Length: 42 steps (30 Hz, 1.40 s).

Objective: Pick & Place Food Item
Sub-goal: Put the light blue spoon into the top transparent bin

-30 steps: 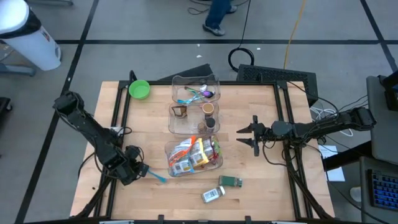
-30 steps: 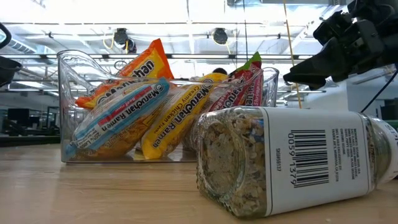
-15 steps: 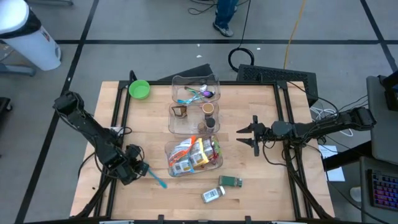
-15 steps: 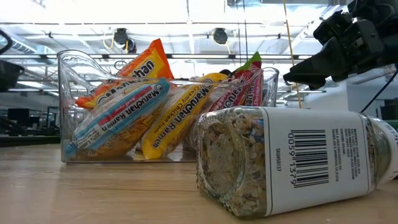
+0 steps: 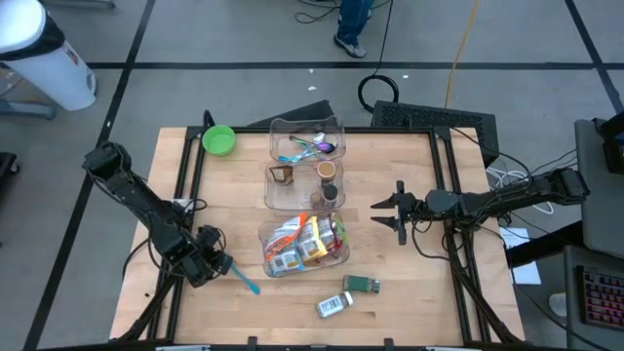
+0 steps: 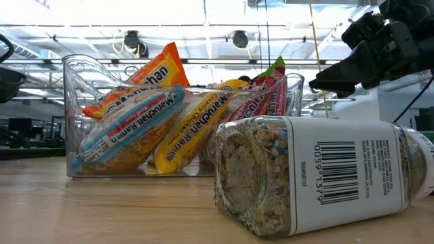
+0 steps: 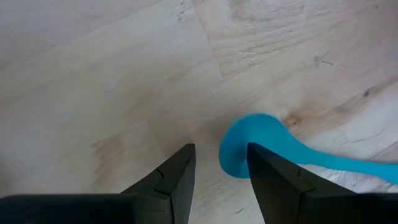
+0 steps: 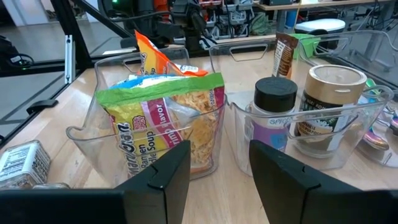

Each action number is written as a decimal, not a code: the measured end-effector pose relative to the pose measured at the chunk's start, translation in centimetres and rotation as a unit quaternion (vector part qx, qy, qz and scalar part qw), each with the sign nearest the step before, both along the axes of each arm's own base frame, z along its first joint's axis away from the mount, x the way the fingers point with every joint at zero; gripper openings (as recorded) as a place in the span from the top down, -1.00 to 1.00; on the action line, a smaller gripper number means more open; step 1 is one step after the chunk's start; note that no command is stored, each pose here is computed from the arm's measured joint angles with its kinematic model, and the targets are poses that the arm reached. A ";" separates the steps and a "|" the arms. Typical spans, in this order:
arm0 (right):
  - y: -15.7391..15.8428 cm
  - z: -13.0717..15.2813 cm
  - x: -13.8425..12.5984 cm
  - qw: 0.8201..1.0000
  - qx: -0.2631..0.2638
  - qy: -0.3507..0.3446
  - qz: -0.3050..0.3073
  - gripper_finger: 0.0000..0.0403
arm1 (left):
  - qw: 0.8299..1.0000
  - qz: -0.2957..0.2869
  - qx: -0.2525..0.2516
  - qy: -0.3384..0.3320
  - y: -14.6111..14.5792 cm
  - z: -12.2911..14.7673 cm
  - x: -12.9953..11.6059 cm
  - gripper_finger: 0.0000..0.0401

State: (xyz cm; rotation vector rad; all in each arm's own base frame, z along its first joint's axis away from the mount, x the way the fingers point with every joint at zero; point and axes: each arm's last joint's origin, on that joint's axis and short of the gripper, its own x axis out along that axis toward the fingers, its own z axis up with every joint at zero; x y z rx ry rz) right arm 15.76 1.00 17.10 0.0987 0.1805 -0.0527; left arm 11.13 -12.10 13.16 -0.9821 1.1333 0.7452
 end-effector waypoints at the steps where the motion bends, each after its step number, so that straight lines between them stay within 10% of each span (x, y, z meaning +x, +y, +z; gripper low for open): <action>1: 0.0 0.0 0.0 1.000 0.000 0.000 0.000 0.23 | 1.000 -0.003 0.000 -0.002 0.0 0.0 0.0 0.24; 15: 0.0 -0.1 0.0 1.000 0.000 0.003 0.000 0.23 | 0.996 -0.062 0.049 -0.044 0.1 0.0 0.4 0.92; 28: 0.0 0.0 0.1 1.000 -0.023 -0.004 0.000 0.23 | 0.988 -0.142 0.040 -0.055 2.4 2.8 -0.3 0.96; 42: 0.0 2.7 0.3 0.990 -0.058 -0.128 0.000 0.23 | 0.942 -0.219 0.174 -0.183 4.3 15.1 1.6 0.98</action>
